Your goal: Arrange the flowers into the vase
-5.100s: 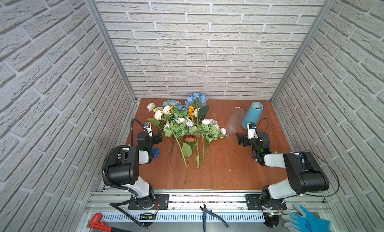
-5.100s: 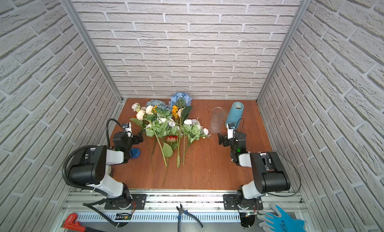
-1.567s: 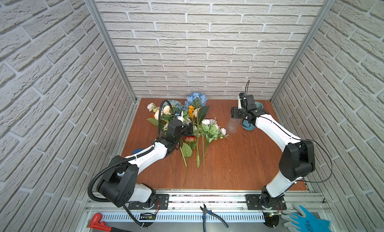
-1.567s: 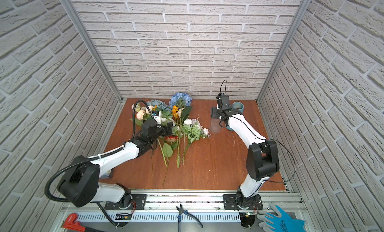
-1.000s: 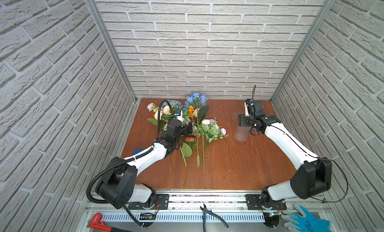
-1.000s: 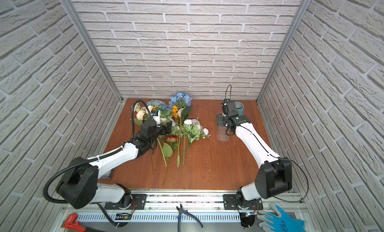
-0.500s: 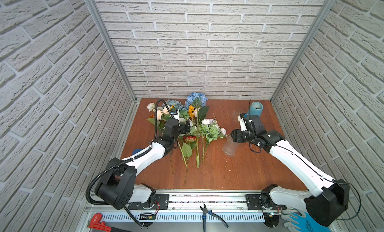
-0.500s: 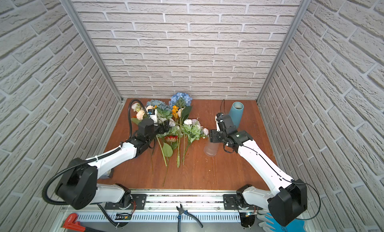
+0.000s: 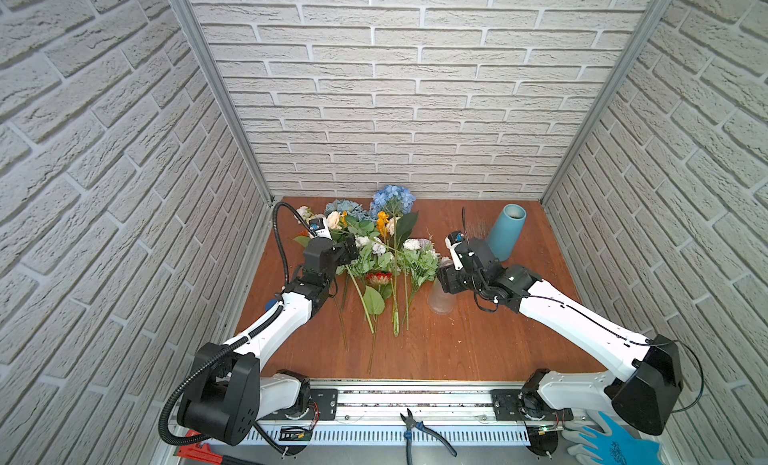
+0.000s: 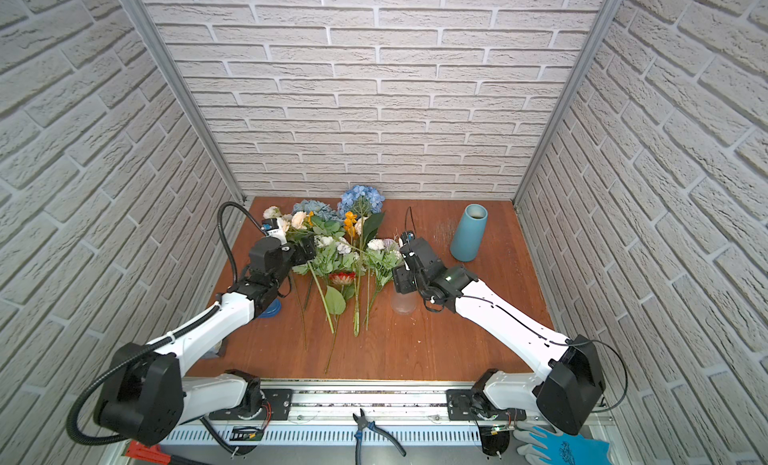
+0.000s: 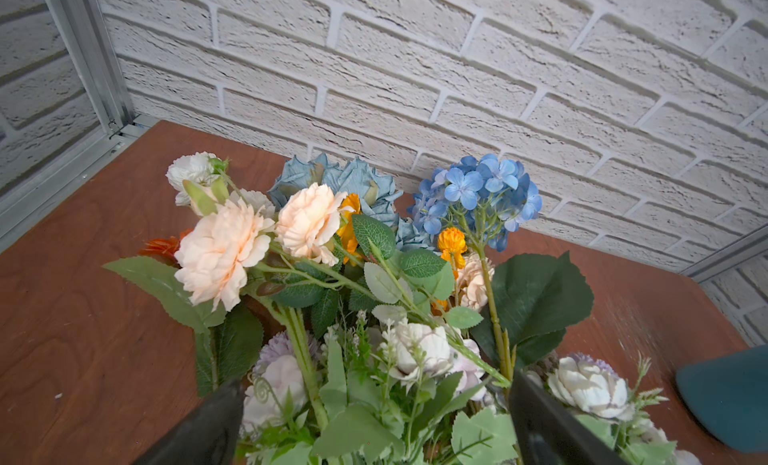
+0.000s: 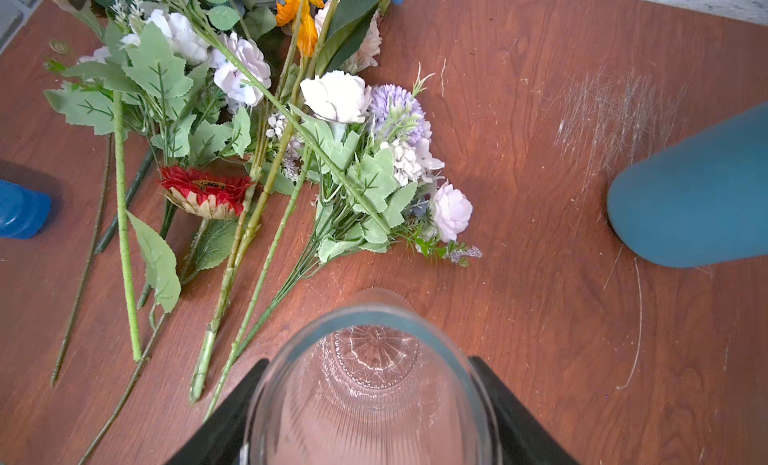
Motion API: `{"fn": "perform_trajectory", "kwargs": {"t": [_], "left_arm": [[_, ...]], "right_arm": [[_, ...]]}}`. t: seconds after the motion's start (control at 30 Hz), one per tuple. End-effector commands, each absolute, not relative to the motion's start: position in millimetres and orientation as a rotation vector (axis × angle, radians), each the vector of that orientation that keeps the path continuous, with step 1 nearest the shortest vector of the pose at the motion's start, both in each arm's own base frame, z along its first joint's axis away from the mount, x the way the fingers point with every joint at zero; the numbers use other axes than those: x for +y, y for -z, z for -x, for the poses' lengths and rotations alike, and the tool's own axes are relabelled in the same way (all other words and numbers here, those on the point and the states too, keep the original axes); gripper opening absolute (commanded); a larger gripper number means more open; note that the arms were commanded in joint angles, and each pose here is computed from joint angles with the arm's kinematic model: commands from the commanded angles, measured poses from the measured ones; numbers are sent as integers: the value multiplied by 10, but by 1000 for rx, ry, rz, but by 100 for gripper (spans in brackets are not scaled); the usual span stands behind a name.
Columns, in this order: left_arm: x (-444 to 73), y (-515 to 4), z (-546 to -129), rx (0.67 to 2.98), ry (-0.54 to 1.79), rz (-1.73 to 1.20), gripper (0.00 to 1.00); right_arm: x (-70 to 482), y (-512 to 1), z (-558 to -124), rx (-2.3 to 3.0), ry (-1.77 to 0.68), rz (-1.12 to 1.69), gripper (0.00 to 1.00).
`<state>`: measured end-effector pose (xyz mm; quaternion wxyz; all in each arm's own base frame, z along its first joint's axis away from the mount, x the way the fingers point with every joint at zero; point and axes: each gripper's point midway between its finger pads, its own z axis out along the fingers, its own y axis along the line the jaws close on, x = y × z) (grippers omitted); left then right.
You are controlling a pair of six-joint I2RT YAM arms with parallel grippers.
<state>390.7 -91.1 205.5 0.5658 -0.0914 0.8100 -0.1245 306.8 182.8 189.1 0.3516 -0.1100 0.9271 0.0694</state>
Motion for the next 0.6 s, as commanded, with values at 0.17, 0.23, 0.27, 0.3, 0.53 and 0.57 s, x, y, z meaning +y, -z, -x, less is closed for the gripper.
{"fn": "perform_trajectory", "kwargs": {"t": [0.17,0.23,0.27,0.3,0.53,0.57], "left_arm": [[-748,-2127,-3883,1872,322,283,98],[-693,-2143,-3888,1867,359,313,98],[-665,-2152,-3885,1863,371,325,98],[-640,-2173,-3880,1855,383,337,98],[-489,-2300,-3828,1821,399,379,98],[-440,-2305,-3830,1818,396,399,98]], "right_arm": [[1966,-2226,-3186,2294,-211,284,77],[2003,-2336,-3188,2272,-242,292,84],[2019,-2393,-3188,2261,-251,305,87],[2037,-2452,-3189,2252,-258,319,88],[2260,-2974,-3252,2163,-307,494,90],[2317,-3011,-3269,2170,-308,534,89]]}}
